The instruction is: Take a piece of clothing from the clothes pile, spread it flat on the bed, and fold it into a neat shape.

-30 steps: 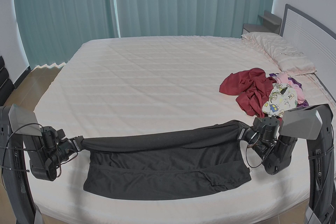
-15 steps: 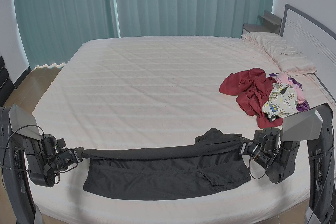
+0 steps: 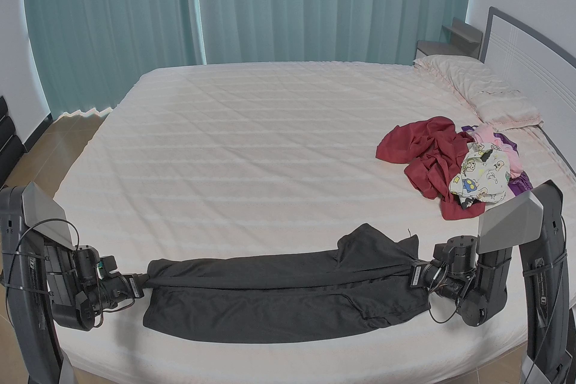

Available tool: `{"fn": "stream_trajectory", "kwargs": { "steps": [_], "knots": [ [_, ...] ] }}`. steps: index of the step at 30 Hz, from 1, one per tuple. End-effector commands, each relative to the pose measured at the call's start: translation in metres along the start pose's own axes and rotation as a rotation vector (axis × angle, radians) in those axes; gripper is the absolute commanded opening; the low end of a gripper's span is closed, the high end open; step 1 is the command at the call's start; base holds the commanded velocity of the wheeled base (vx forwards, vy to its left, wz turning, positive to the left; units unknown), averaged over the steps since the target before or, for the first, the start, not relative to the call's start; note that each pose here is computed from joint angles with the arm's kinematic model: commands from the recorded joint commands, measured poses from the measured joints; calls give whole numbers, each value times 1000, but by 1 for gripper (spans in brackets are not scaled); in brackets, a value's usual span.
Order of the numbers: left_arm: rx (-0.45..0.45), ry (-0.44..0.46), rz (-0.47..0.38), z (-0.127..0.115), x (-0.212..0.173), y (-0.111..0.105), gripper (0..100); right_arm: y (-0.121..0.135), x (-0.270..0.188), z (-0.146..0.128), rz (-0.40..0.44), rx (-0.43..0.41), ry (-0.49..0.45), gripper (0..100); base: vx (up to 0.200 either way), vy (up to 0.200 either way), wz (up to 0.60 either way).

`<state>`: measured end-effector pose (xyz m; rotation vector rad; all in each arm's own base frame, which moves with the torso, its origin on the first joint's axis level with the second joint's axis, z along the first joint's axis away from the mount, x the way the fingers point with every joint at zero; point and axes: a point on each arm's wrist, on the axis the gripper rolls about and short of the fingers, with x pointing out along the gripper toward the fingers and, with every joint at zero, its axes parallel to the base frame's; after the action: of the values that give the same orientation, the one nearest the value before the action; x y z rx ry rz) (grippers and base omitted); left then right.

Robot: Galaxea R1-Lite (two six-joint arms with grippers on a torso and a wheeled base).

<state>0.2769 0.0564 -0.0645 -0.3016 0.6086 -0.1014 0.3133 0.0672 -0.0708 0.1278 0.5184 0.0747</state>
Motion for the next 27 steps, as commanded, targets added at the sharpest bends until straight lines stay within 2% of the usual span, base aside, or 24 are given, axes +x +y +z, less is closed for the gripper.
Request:
{"fn": "stream_trajectory", "kwargs": {
  "steps": [1, 7, 12, 14, 15, 16, 17, 18, 19, 20, 21, 24, 27],
  "knots": [
    [-4, 13, 1, -5, -1, 0, 100, -1, -2, -5, -1, -2, 15, 100, 0, 0, 0],
    [-22, 25, 13, -7, -7, 3, 100, -3, -5, 1, -3, 13, -1, 100, 0, 0, 0],
    [-73, -30, 24, 6, -21, 13, 100, -5, -21, 28, 28, 105, -68, 100, 0, 0, 0],
    [-142, -81, 13, 18, -29, 14, 100, -3, -29, 42, 71, 177, -102, 100, 0, 0, 0],
    [-211, -124, -8, 30, -35, 10, 100, -2, -33, 46, 94, 206, -109, 100, 0, 0, 0],
    [-273, -158, -28, 39, -39, 7, 100, -2, -36, 48, 106, 221, -108, 100, 0, 0, 0],
    [-295, -168, -34, 42, -41, 6, 100, -2, -36, 48, 112, 224, -103, 100, 0, 0, 0],
    [-399, -216, -86, 59, -48, -3, 100, -2, -37, 46, 126, 241, -78, 100, 0, 0, 0],
    [-427, -223, -114, 64, -49, -9, 100, -2, -36, 43, 132, 252, -60, 100, 0, 0, 0],
    [-427, -223, -114, 64, -49, -9, 100, -2, -36, 43, 132, 252, -60, 100, 0, 0, 0],
    [-450, -200, -145, 68, -48, -21, 100, -1, -32, 39, 141, 290, -26, 100, 0, 0, 0],
    [-489, -128, -169, 66, -41, -34, 100, 1, -27, 35, 167, 355, 20, 100, 0, 0, 0],
    [-585, -89, -200, 66, -33, -45, 100, 0, -26, 29, 164, 405, 91, 100, 0, 0, 0]
  ]
}}
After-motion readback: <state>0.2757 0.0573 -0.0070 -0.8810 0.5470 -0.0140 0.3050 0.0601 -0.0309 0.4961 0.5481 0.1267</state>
